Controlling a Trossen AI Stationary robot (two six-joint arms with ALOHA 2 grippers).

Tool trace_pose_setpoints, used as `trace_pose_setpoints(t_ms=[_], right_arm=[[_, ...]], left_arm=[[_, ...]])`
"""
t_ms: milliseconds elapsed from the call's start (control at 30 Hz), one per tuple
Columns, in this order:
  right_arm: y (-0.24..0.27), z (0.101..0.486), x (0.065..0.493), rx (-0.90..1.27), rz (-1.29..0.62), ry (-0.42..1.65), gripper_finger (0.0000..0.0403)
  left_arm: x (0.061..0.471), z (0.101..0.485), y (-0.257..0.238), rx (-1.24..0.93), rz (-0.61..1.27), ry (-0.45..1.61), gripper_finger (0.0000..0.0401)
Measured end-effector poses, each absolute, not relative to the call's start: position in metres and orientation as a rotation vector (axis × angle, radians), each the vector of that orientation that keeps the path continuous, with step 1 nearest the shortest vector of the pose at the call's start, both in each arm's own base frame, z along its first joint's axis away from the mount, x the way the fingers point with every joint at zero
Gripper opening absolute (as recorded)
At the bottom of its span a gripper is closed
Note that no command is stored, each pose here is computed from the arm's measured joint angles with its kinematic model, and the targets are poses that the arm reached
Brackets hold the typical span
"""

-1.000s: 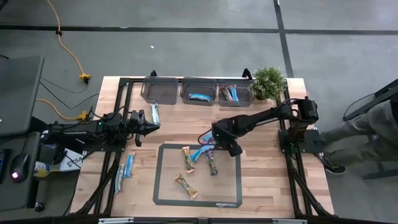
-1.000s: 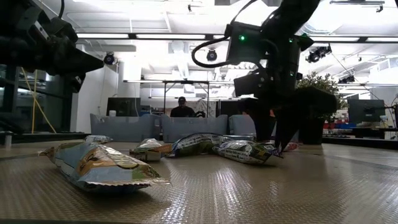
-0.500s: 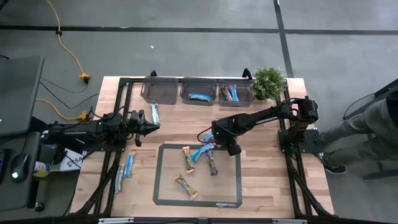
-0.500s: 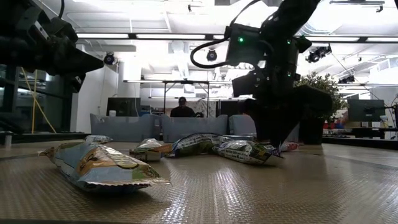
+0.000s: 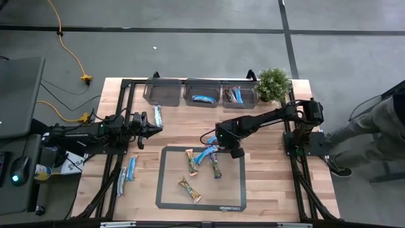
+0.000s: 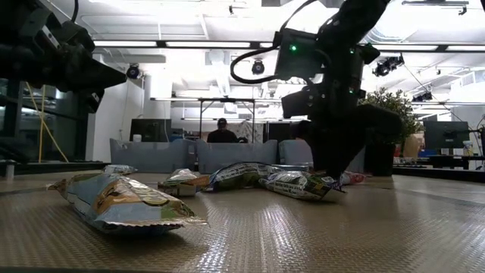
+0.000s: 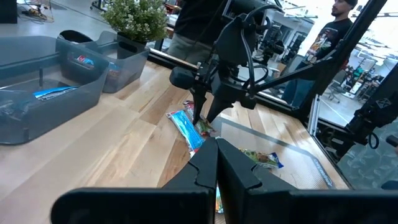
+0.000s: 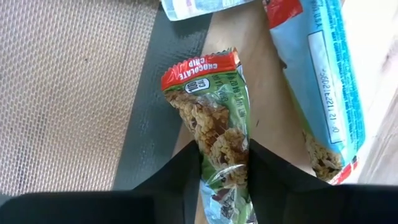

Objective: Pick and place Granola Bars by type
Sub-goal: Put the red granola bar into the right black bin

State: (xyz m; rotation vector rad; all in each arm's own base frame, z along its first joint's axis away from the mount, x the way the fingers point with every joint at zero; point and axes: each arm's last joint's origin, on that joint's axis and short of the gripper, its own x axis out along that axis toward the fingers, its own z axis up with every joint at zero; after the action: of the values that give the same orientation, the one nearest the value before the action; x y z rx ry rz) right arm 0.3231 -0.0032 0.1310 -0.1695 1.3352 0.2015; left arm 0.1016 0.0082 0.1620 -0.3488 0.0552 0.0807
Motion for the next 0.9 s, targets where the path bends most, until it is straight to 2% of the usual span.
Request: trace_pose_setpoints(t_ms=[500,600,733,900], right_arm=[[0.0,0.157,0.331,-0.001,0.175,1.14,0.0098],[0.002,0.162,0.334,0.034,0.219,1.086,0.0098],[0.004,0.172,0.341,0.115,0.285,0.969,0.0098],[0.005,0.191,0.354,0.181,0.266,0.768,0.0098]], left_arm=[[0.102,0.162,0.008,-0.349,0.081,0.056,0.0],[0.102,0.162,0.008,-0.349,0.081,0.055,0.0],[0.102,0.162,0.008,-0.349,0.08,0.055,0.0],[0.102,0.162,0.008,-0.349,0.081,0.055,0.0]])
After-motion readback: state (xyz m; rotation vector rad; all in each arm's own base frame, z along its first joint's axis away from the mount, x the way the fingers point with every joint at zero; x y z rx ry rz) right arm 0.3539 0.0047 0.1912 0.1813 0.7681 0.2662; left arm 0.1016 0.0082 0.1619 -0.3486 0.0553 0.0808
